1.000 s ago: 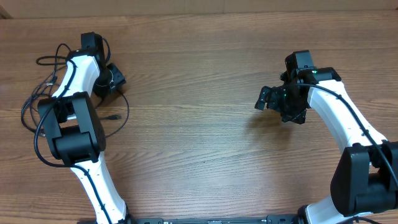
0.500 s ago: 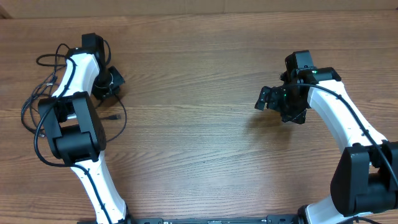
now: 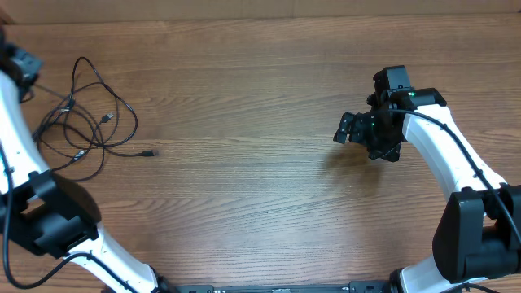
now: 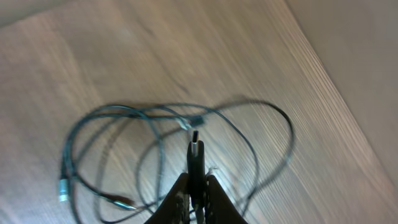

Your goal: Untangle cables

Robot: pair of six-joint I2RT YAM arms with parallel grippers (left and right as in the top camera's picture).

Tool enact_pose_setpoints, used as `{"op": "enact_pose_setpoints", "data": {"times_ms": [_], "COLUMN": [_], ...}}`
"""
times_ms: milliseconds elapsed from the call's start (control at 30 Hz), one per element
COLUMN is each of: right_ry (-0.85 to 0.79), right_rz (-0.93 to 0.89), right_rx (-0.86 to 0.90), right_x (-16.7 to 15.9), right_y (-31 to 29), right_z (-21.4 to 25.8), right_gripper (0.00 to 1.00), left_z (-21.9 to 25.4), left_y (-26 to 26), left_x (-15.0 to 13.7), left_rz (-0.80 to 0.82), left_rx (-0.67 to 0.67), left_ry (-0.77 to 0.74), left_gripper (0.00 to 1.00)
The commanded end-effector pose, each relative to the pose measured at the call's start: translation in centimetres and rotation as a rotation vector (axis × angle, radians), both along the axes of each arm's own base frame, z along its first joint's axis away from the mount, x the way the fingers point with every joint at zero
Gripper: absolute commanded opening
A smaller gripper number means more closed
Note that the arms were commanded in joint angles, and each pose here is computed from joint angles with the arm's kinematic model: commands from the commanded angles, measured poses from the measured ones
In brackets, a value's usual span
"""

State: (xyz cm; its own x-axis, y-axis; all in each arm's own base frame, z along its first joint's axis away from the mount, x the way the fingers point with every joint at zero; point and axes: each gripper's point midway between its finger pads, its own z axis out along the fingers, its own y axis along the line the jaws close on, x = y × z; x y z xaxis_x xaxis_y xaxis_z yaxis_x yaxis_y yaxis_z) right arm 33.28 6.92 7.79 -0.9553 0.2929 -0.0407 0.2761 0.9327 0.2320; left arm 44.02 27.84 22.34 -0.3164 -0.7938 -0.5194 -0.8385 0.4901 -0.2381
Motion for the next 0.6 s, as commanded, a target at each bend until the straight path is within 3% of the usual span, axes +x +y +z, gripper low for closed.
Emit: {"op": "enact_pose_setpoints", "data": {"times_ms": [0,233,400,567], "right_ry": [-0.024,-0.024,-0.031,-0.031], "right_rz": [-0.003,-0.003,-0.003,-0.004], "right_rx": [0.007,0.007,0.008,0.008], "right_x": [0.4,0.4,0.6,0.6], "right_y": [0.0,0.0,0.0,0.0], "right_z": [0.6,0.6,0.7,0.7], "right_gripper": [0.99,0.99,0.99,0.99], "left_z": [0.6,0.1,-1.8,-3.0], "left_y": [2.2,4.6,5.7,5.9], "left_x": [-1.7,-4.8,-14.4,-16.9], "left_rz": [0.127,0.217,0.543,0.626], "left_rx": [-0.024,0.009,-0.016,-0.065], "left_ry": [-0.033,0.042,0.301,0.347], "left_gripper": [0.09,0.09,0.04,0.04]}}
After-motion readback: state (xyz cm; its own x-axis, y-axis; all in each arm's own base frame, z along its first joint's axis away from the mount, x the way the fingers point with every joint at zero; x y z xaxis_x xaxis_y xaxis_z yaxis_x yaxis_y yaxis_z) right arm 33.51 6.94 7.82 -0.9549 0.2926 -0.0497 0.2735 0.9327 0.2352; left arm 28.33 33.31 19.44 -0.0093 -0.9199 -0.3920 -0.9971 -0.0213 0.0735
